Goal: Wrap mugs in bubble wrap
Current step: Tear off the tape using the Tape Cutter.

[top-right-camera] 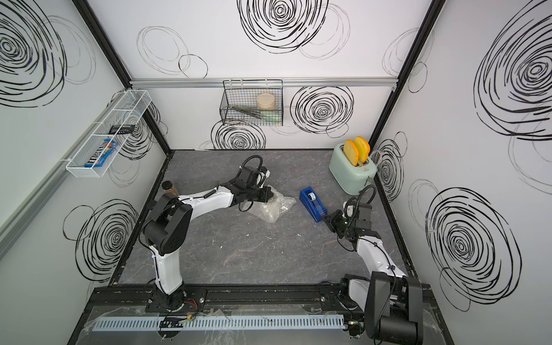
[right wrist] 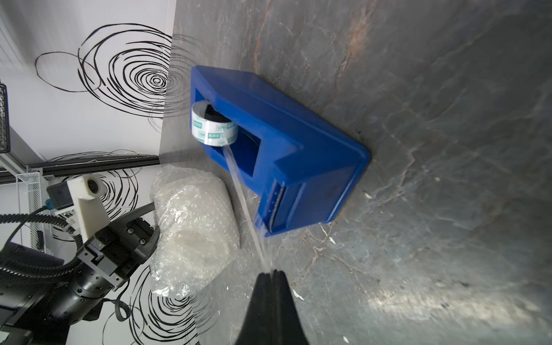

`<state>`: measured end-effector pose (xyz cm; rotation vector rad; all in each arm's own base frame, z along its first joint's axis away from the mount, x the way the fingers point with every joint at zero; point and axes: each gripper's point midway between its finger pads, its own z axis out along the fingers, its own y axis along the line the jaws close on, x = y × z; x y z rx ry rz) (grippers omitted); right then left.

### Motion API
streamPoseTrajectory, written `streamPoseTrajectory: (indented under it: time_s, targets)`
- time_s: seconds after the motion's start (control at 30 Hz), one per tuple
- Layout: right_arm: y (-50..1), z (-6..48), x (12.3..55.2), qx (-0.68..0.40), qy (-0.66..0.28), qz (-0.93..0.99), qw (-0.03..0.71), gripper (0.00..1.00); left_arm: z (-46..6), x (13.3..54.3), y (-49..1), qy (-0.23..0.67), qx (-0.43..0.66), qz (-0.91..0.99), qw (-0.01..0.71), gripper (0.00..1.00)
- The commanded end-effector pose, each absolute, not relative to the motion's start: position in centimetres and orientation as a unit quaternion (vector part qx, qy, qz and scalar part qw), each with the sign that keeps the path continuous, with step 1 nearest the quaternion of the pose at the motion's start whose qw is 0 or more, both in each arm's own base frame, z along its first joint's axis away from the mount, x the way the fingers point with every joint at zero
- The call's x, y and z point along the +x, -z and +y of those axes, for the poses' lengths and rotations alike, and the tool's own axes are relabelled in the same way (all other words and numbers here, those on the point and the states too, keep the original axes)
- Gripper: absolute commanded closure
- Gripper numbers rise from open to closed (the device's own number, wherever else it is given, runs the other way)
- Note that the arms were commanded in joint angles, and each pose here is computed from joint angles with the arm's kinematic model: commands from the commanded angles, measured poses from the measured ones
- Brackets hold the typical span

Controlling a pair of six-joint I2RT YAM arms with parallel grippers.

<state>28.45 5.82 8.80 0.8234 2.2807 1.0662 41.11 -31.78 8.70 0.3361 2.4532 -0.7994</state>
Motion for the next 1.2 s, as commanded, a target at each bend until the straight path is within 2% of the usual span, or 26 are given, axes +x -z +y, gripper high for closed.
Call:
streamPoseTrajectory:
  time_s: [0.0,0.33,0.77,1.17]
  targets:
    - [-8.5,5.0,27.7,0.307,-0.377,0.841,0.238,1.00,-30.0,40.4,-5.3,0.256,0.114,0.930,0.237,1.00]
    - [-8.7,4.4,27.0,0.308,-0.375,0.840,0.242,1.00,-30.0,40.4,-5.2,0.256,0.113,0.930,0.236,1.00]
    - [-5.8,4.1,25.9,0.322,-0.357,0.848,0.223,1.00,-30.1,40.4,-5.0,0.255,0.114,0.931,0.235,1.00]
    - [-1.5,2.8,27.9,0.341,-0.318,0.865,0.186,1.00,-30.1,40.4,-4.8,0.254,0.113,0.932,0.233,1.00]
